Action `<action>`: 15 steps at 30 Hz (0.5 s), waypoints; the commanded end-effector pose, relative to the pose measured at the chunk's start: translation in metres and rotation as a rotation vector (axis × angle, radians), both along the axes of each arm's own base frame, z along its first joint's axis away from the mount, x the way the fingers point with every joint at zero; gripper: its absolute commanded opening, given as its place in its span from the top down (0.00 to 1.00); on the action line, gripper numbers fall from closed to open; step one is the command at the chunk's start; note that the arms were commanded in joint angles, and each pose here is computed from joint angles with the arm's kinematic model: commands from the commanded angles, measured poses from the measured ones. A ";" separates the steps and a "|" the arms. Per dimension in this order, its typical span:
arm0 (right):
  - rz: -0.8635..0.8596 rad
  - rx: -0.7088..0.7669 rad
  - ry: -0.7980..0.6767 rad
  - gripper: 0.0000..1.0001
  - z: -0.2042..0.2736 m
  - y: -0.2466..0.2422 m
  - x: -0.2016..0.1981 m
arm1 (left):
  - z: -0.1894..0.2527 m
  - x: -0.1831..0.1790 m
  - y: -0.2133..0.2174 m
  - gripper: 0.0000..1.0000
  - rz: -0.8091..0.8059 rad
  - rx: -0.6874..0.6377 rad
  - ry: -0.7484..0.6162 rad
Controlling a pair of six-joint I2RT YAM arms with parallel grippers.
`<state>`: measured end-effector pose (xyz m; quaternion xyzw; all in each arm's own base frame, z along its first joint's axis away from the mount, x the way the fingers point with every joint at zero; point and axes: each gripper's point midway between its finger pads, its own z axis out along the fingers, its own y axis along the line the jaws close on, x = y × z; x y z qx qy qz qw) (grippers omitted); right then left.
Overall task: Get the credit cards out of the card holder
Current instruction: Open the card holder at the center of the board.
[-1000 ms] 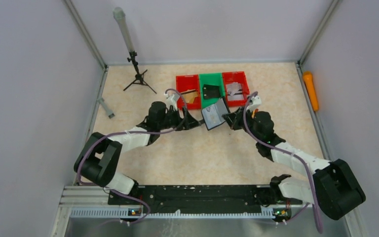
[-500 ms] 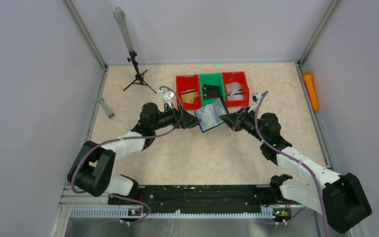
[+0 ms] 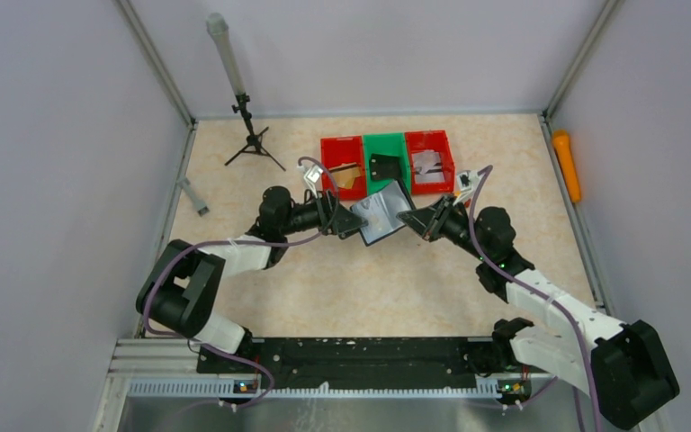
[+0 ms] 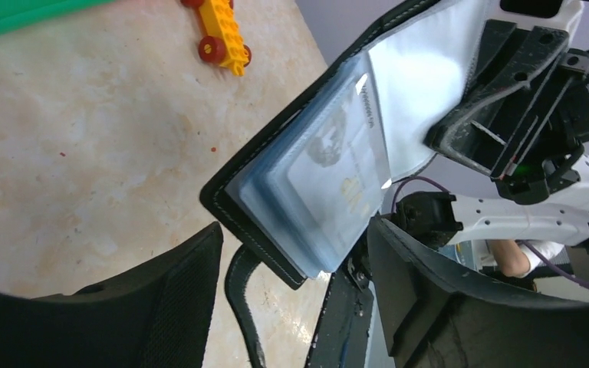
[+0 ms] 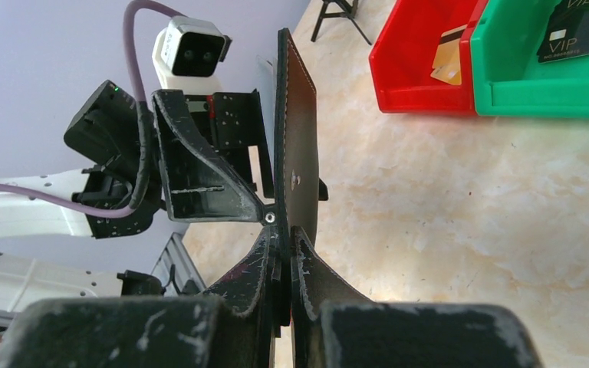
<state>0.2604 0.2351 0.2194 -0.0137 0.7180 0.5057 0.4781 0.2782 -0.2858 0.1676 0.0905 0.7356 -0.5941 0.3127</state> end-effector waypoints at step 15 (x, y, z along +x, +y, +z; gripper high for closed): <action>0.011 0.022 -0.073 0.95 0.027 0.002 0.005 | 0.035 0.000 -0.003 0.90 -0.041 -0.064 -0.142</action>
